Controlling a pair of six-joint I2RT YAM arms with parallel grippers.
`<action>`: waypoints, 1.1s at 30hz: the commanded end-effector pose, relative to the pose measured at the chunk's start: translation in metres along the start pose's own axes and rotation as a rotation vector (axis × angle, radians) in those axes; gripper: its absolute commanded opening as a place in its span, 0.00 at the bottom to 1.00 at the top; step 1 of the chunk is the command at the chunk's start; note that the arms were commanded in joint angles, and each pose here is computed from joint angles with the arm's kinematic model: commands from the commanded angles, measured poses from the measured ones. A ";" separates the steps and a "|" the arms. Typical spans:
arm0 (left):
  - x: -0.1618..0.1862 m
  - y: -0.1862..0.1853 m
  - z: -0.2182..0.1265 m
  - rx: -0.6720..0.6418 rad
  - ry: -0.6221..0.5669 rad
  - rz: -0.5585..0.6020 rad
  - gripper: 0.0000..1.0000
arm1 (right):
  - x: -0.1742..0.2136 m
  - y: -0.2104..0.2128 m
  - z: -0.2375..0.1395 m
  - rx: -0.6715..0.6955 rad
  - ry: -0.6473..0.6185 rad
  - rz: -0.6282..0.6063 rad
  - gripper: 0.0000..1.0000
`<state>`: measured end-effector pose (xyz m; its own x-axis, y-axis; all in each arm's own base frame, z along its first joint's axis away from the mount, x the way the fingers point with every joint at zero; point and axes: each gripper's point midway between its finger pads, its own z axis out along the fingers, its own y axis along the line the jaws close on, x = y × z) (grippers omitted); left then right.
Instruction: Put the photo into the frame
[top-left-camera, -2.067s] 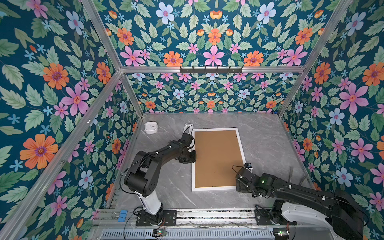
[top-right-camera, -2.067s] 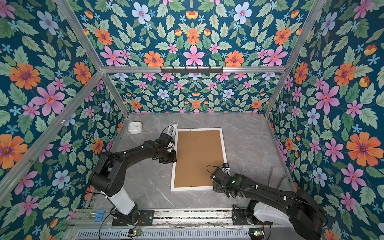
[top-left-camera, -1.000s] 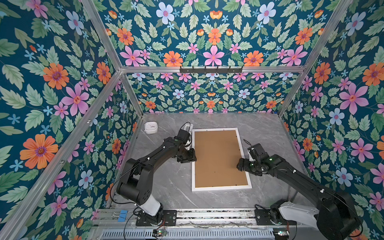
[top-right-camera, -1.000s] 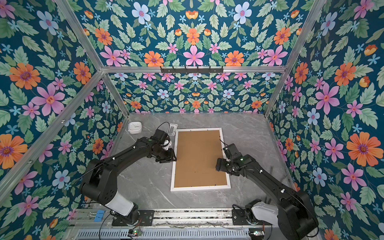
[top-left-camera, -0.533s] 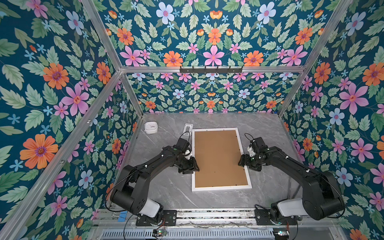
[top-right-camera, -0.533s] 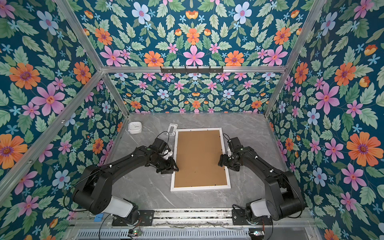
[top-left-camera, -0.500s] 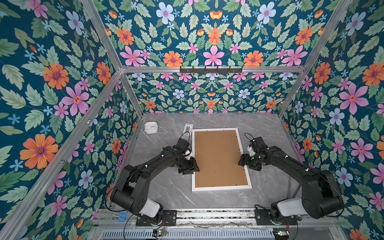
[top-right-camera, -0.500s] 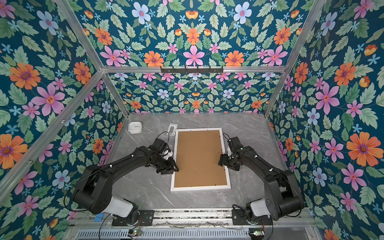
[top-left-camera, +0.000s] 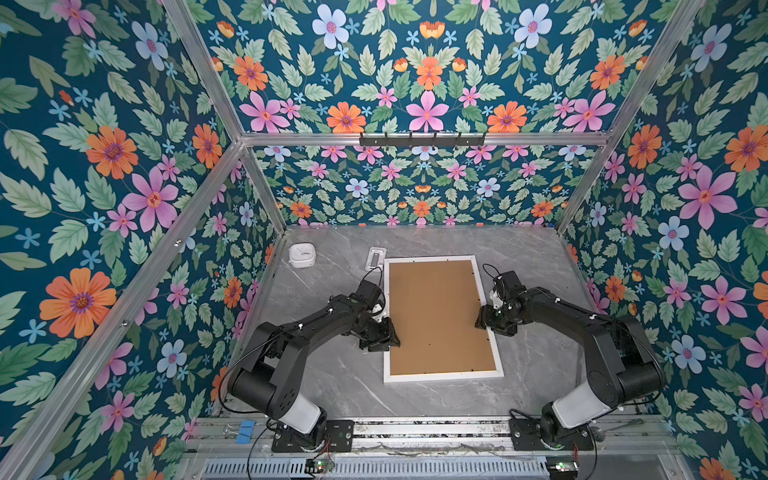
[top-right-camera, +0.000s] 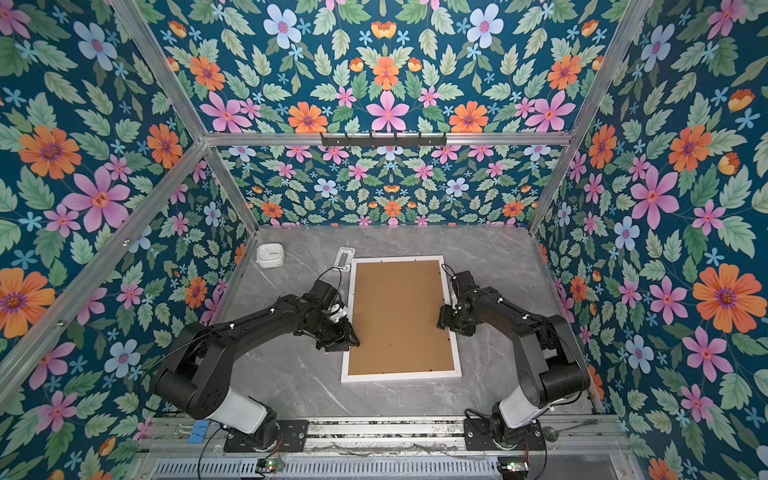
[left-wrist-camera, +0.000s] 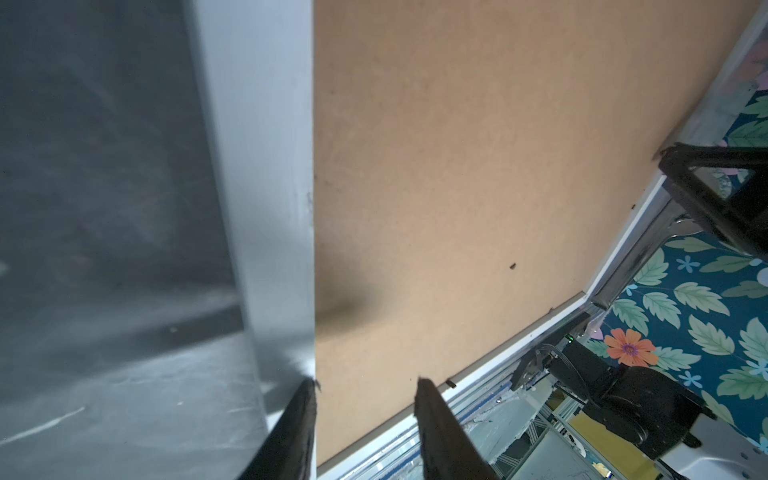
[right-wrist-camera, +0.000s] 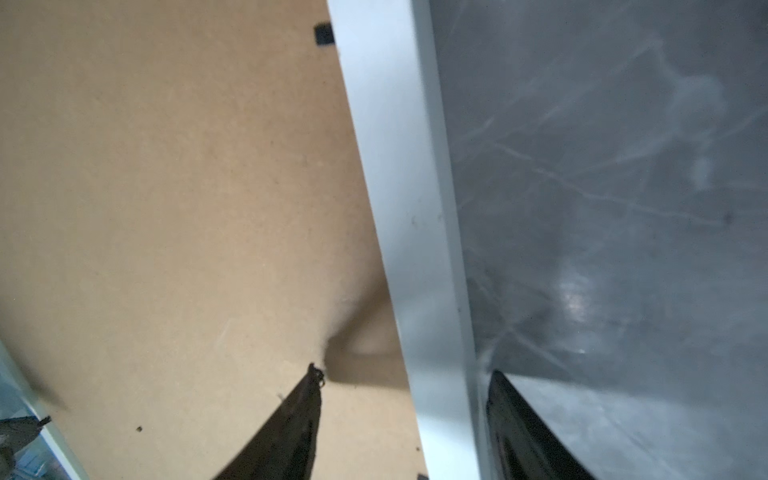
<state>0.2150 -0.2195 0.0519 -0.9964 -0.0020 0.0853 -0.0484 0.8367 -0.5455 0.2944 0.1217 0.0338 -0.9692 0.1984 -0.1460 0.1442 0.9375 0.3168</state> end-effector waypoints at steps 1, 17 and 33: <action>0.001 0.002 0.001 -0.008 0.006 0.001 0.43 | -0.004 0.001 0.000 0.001 -0.011 -0.010 0.62; -0.005 -0.012 0.008 -0.031 0.000 0.024 0.38 | 0.000 0.001 0.005 -0.007 0.008 -0.005 0.49; -0.096 -0.006 -0.029 -0.094 -0.107 0.090 0.39 | -0.001 0.004 0.004 -0.014 0.025 -0.054 0.48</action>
<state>0.3108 -0.2170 0.0758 -0.9987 -0.0104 -0.0507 0.0161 0.8684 -0.4956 0.2957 0.1204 0.0314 -0.9769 0.1621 -0.1389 0.1149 0.9476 0.2981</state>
